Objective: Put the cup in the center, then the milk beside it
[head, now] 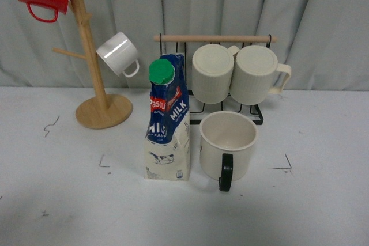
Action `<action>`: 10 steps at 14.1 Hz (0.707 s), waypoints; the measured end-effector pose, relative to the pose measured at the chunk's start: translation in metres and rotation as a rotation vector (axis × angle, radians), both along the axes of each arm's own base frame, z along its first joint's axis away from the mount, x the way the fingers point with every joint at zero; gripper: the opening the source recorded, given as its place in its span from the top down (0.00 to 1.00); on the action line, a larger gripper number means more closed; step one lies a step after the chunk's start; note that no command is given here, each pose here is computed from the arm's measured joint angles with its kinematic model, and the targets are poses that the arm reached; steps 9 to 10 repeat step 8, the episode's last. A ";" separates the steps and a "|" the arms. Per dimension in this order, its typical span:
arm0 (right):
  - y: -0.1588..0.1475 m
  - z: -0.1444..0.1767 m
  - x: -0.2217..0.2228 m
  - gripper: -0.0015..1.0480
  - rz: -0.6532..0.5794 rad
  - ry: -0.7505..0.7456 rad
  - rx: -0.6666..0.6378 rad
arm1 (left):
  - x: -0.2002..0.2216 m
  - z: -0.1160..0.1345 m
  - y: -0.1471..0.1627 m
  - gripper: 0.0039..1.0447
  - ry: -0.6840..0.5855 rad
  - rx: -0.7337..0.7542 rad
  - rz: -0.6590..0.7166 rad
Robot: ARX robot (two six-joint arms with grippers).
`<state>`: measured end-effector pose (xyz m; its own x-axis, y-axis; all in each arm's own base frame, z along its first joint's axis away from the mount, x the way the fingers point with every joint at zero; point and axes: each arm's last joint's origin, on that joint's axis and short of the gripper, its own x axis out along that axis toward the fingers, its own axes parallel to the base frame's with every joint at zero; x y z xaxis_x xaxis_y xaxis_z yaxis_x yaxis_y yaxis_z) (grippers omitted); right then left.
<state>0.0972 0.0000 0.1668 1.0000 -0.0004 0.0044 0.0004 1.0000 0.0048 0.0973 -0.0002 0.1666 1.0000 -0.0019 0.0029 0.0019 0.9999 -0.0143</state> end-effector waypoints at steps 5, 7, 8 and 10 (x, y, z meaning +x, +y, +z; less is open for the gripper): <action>0.000 0.000 0.000 0.06 0.000 0.000 0.000 | 0.000 0.000 0.000 0.06 0.000 0.001 0.000; 0.000 0.000 0.000 0.06 0.000 0.000 0.000 | 0.000 0.000 0.000 0.06 0.000 0.001 0.000; 0.000 0.000 0.000 0.06 0.000 0.000 0.000 | 0.000 0.000 0.000 0.06 0.000 0.001 0.000; 0.000 0.000 0.000 0.06 0.000 0.000 0.000 | 0.000 0.000 0.000 0.06 0.000 0.001 0.000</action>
